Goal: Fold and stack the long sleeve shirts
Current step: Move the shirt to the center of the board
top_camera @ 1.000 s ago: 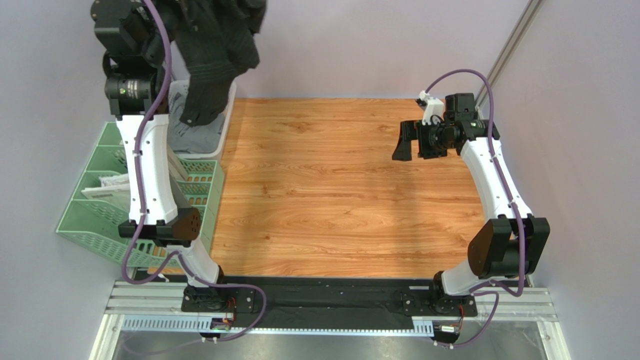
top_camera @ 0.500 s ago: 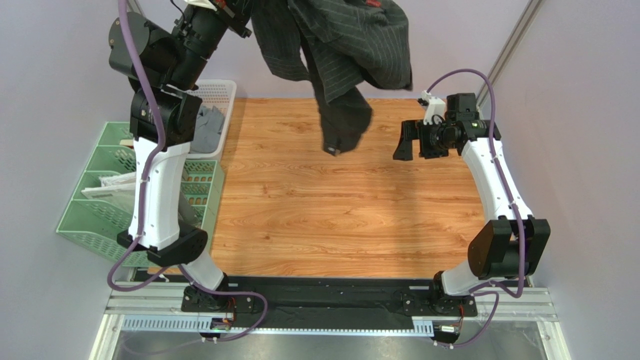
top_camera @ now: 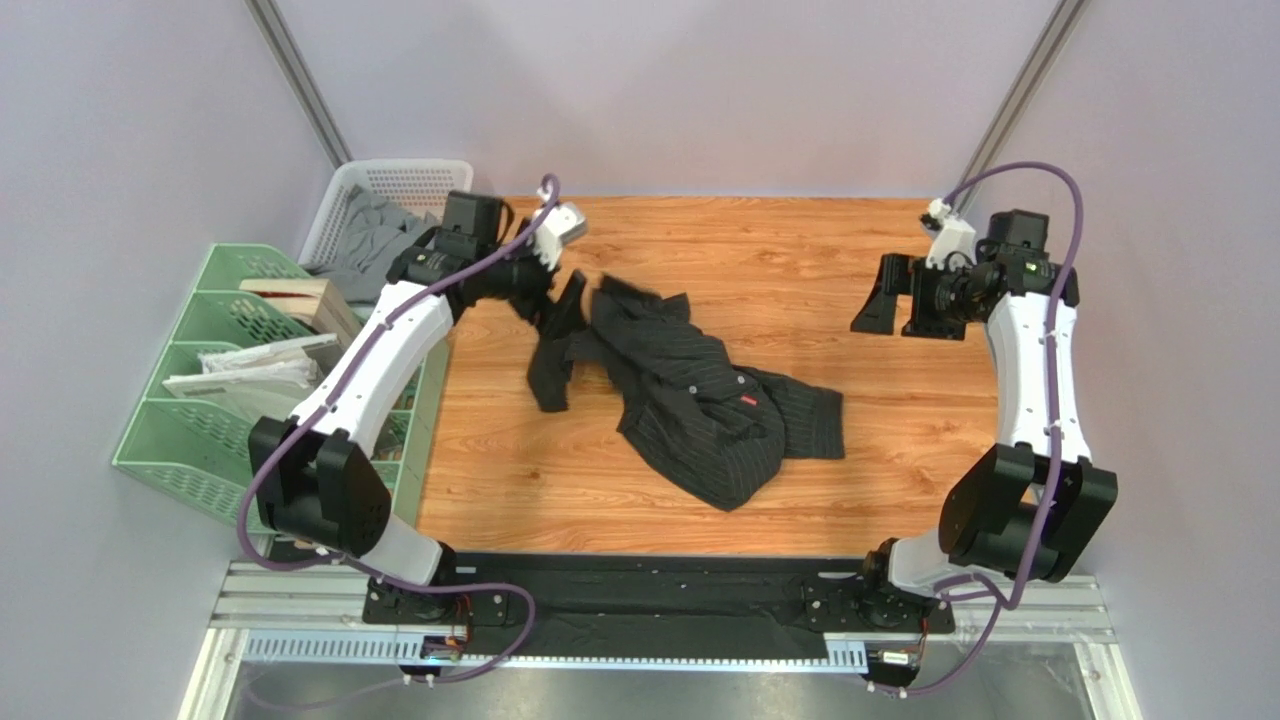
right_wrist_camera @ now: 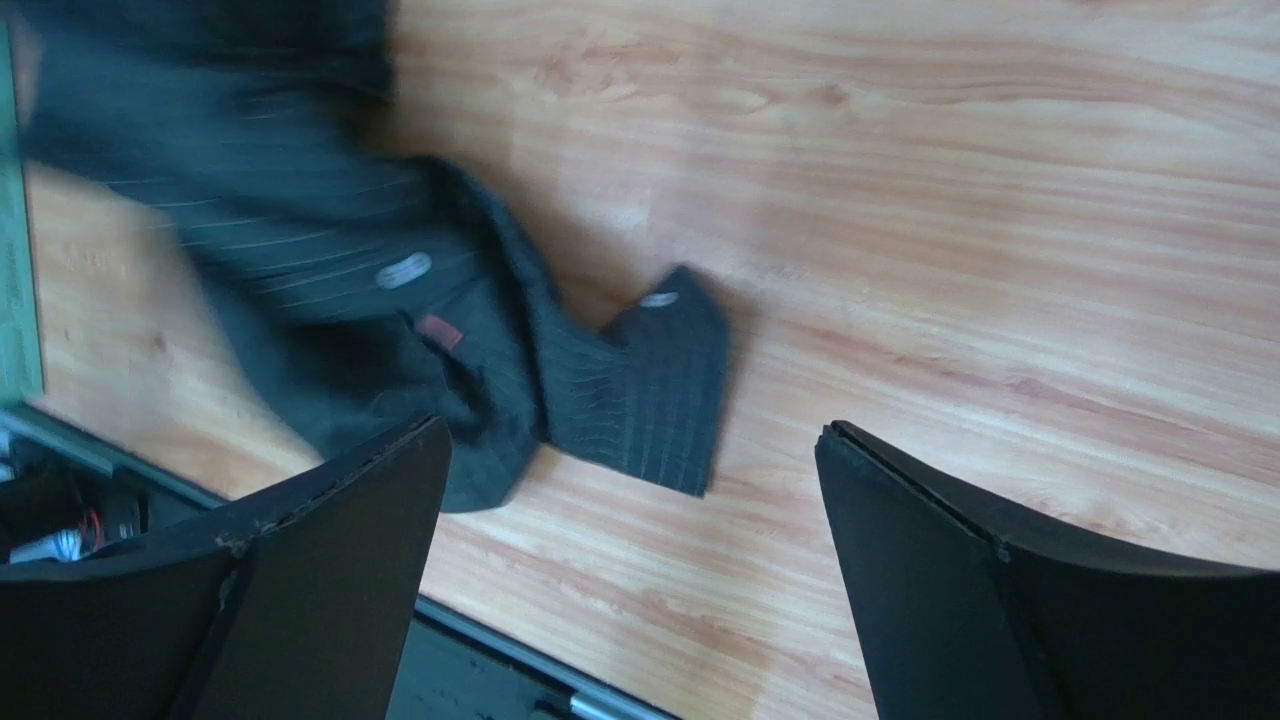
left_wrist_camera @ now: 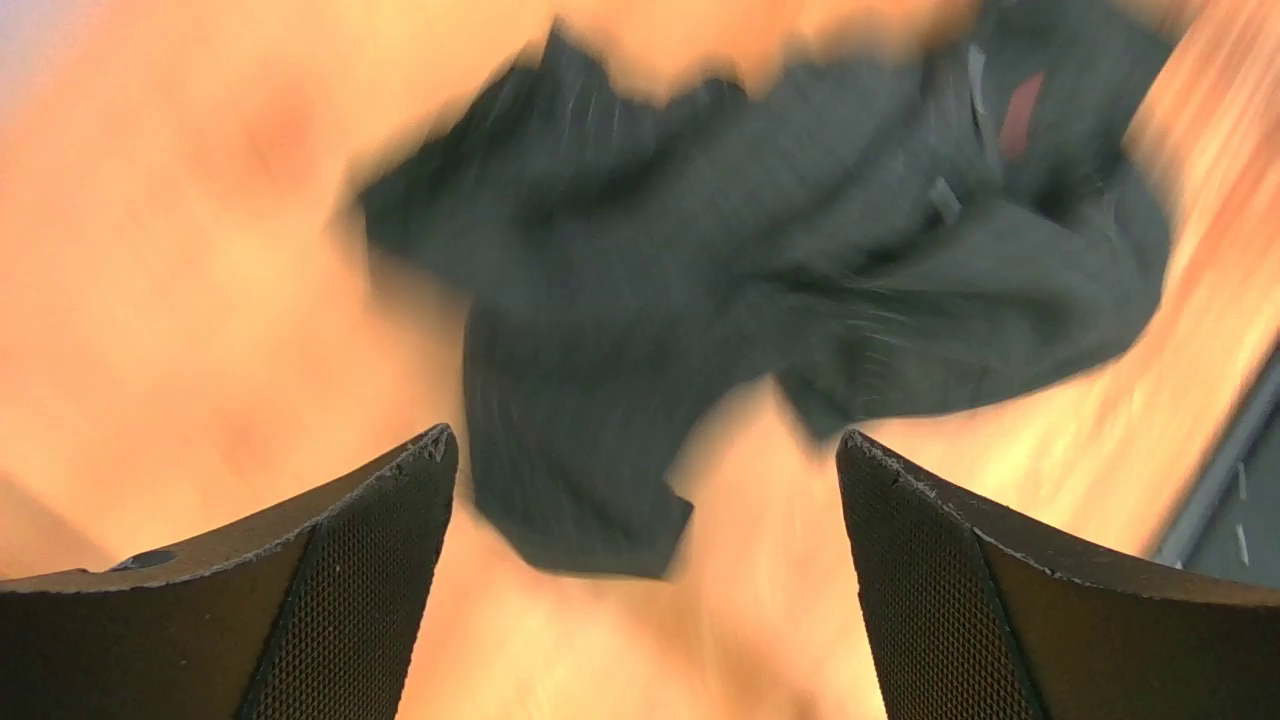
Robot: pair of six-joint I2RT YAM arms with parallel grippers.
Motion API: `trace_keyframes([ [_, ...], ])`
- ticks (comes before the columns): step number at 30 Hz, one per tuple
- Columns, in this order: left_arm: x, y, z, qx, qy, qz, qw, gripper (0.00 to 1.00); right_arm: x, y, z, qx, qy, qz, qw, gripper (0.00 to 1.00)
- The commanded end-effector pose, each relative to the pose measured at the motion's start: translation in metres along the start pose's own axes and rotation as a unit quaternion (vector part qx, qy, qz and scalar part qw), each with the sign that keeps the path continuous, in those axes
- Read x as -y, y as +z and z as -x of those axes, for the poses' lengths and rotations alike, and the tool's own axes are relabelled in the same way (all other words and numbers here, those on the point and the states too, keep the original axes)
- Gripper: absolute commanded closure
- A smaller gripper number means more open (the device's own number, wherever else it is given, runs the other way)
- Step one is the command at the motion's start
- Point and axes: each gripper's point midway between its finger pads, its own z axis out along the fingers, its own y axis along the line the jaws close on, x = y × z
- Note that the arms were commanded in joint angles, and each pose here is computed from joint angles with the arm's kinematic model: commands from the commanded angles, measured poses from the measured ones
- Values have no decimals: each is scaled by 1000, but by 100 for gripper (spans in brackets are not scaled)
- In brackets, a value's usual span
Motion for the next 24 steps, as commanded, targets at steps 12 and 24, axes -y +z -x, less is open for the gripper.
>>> trace_keyframes([
  [12,-25,25,-193,-233,-114,-10,966,1,-117,95,-75,-152,-185,124,963,14],
  [24,29,62,-178,-210,30,-87,973,1,-104,156,-107,-212,-188,79,956,46],
])
